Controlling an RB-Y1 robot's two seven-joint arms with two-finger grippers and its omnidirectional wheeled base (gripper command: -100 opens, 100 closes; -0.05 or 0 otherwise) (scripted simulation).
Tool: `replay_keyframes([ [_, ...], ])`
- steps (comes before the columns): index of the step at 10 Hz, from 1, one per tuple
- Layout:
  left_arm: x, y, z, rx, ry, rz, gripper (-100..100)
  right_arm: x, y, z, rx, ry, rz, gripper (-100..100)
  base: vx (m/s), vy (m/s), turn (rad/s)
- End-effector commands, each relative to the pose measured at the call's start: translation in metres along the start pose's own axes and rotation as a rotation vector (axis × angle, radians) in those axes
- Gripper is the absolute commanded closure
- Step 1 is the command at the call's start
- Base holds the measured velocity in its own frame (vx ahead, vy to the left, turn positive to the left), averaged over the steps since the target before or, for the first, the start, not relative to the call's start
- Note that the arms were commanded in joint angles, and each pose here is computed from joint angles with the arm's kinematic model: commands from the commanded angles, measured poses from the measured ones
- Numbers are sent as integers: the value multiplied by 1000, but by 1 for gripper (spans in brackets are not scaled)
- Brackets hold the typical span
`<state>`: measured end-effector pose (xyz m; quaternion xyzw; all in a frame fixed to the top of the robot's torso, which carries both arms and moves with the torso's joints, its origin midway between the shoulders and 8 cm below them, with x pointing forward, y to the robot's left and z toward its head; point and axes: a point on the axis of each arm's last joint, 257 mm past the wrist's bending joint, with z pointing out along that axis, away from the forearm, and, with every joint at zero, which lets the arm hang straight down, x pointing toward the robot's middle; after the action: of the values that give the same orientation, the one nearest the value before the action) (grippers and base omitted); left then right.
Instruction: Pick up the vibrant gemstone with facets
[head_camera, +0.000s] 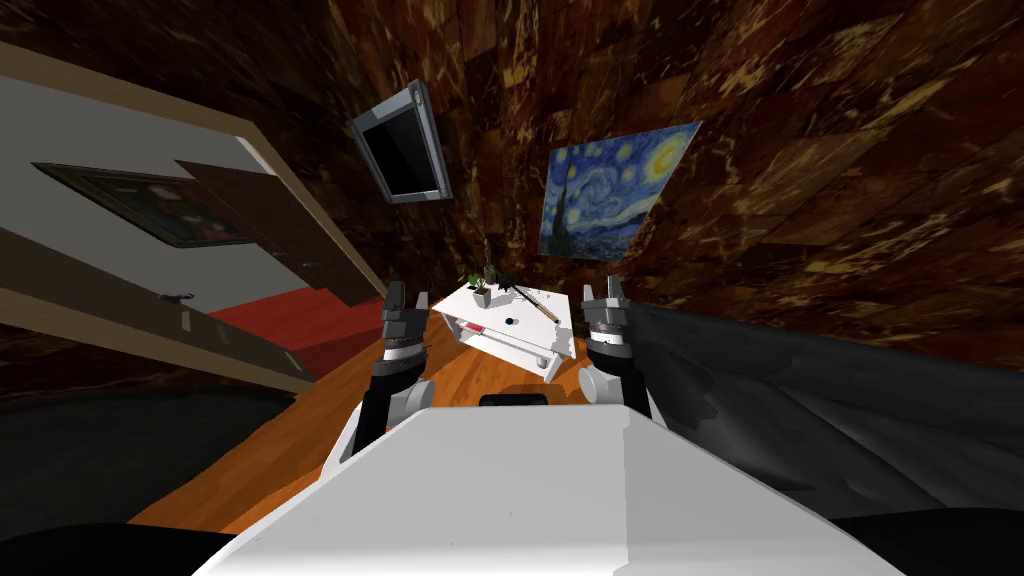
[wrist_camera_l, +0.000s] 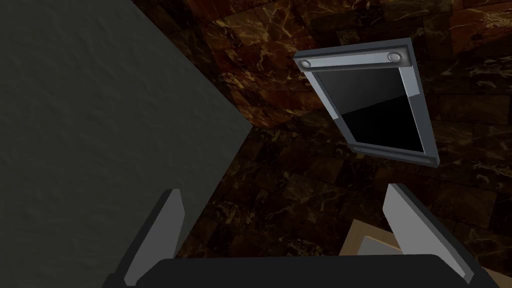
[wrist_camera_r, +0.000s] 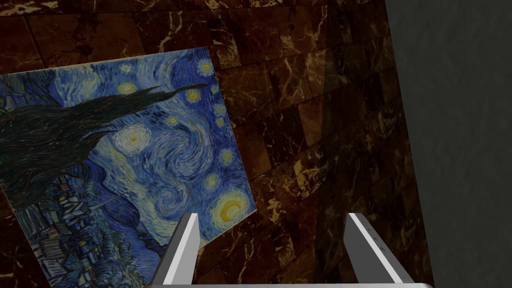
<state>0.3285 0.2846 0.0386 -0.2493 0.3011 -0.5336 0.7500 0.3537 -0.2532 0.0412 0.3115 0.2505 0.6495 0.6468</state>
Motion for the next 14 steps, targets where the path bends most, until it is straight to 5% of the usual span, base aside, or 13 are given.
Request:
replay_keyframes([
  [1,10,22,-1,-44,38,-5,-100,0,0,0,0,0,0,0,5,-32,-113],
  [14,65,168,-28,-366,215,-26,-100,0,0,0,0,0,0,0,11,-55,-83],
])
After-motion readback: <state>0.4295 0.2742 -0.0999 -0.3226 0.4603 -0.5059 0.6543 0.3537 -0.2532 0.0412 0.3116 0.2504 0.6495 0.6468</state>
